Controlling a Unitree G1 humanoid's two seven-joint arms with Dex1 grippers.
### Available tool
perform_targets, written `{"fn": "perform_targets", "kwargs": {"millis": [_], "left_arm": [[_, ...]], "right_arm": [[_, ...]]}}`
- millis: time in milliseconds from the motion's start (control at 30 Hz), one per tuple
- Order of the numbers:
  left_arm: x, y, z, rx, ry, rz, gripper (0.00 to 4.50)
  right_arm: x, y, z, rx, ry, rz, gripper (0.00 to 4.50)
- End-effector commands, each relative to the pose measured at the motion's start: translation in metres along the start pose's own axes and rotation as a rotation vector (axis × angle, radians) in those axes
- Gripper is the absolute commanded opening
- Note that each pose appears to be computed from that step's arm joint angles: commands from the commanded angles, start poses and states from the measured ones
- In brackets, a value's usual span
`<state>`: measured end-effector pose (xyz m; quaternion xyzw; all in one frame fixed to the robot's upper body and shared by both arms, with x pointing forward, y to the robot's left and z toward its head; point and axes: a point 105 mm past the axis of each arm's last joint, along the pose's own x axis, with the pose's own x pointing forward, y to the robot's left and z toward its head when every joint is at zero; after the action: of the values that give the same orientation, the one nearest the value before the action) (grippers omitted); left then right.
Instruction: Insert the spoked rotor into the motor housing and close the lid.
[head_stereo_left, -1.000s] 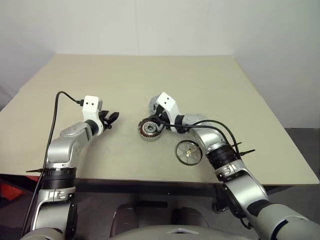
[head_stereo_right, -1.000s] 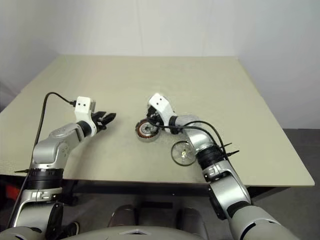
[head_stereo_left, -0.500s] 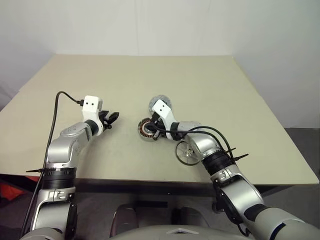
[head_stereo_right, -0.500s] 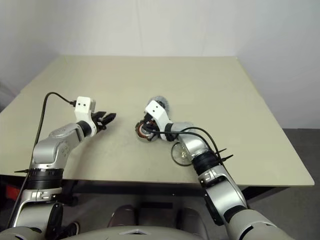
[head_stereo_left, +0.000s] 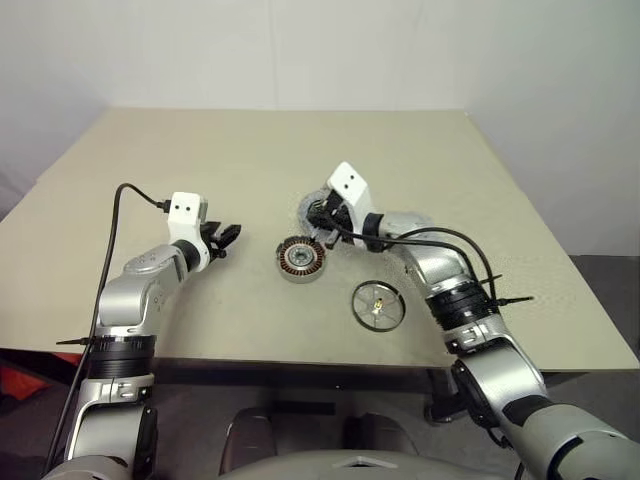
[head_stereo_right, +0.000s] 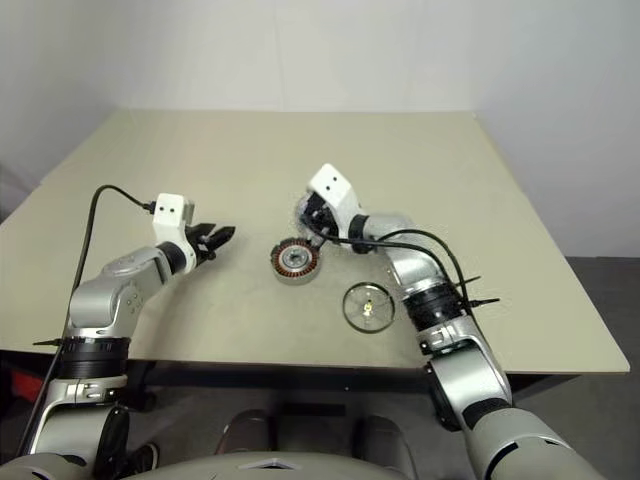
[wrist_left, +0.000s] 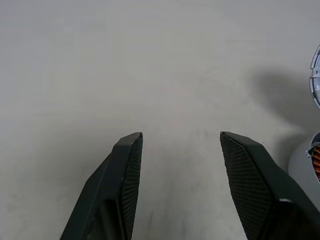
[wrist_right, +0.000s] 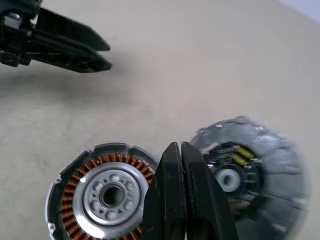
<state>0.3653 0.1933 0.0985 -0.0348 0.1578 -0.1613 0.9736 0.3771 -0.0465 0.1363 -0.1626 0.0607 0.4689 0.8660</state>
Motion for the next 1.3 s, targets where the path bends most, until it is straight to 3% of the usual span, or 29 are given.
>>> {"fn": "perform_targets", "kwargs": {"millis": [33,233,333,533,667,833,1300], "left_arm": [[0.001,-0.007,0.018,0.022,-0.061,-0.027,2.6],[0.006,-0.014,0.01,0.004,-0.048,-0.053,2.6],[0.009,-0.017,0.006,-0.002,-0.037,-0.071,2.6],[0.016,-0.023,0.004,-0.002,-0.027,-0.101,2.6],[0.019,-0.027,0.002,0.006,-0.014,-0.12,2.6],[0.017,-0.028,0.0,0.013,-0.005,-0.128,2.6],[0.008,-0.021,-0.003,0.043,0.012,-0.106,2.6]], "right_arm": [[-0.026,-0.013,0.005,0.013,-0.004,-0.049,0.03],[-0.102,-0.041,-0.046,0.148,0.171,-0.167,0.03],[-0.133,-0.046,-0.05,0.2,0.2,-0.179,0.67],[-0.173,-0.026,-0.051,0.415,0.203,-0.087,2.64],[-0.19,0.002,-0.058,0.596,0.2,0.047,2.64],[-0.198,0.011,-0.086,0.739,0.252,0.021,2.64],[-0.172,0.026,-0.121,0.899,0.298,0.01,2.64]]}}
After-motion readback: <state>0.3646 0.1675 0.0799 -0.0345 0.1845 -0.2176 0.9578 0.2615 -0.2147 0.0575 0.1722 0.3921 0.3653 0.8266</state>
